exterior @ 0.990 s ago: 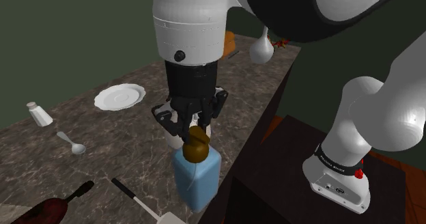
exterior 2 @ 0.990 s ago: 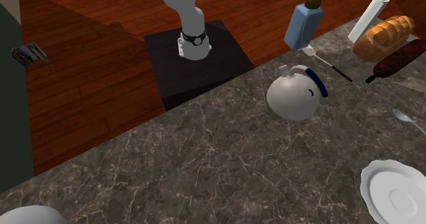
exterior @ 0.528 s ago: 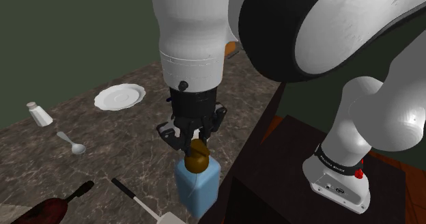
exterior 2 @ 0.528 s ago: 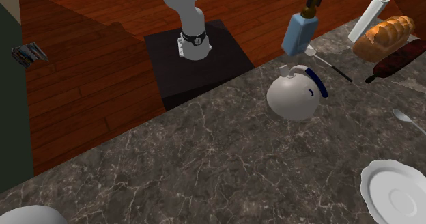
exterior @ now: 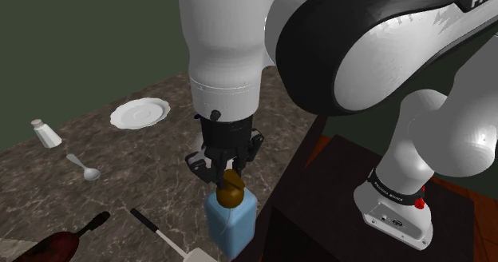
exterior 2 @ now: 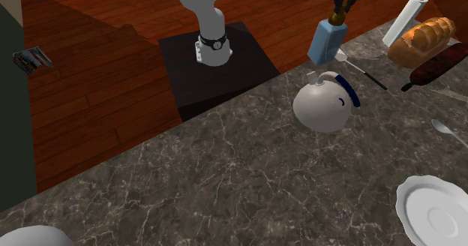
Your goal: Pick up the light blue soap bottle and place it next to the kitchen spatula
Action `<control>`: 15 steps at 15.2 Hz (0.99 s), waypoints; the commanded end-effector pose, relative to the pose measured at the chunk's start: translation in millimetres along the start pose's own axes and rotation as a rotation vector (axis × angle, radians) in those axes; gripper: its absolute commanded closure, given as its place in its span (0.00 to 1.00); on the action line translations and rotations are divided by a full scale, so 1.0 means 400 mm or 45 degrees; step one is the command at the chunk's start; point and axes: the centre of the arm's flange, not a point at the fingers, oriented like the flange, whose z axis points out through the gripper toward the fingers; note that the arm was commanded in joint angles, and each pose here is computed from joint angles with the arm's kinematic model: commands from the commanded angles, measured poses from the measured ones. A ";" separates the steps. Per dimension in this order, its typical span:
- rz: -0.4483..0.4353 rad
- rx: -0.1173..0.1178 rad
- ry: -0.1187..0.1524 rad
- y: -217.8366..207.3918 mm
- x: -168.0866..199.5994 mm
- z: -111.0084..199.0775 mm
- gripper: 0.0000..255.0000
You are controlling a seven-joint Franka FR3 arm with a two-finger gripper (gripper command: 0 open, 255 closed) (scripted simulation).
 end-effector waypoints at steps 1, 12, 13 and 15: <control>0.000 0.001 0.000 0.000 0.000 0.000 1.00; 0.000 0.001 0.000 0.000 0.000 -0.099 0.00; 0.000 0.001 0.000 0.000 0.000 -0.125 0.00; 0.000 0.001 0.000 0.000 0.000 -0.125 0.00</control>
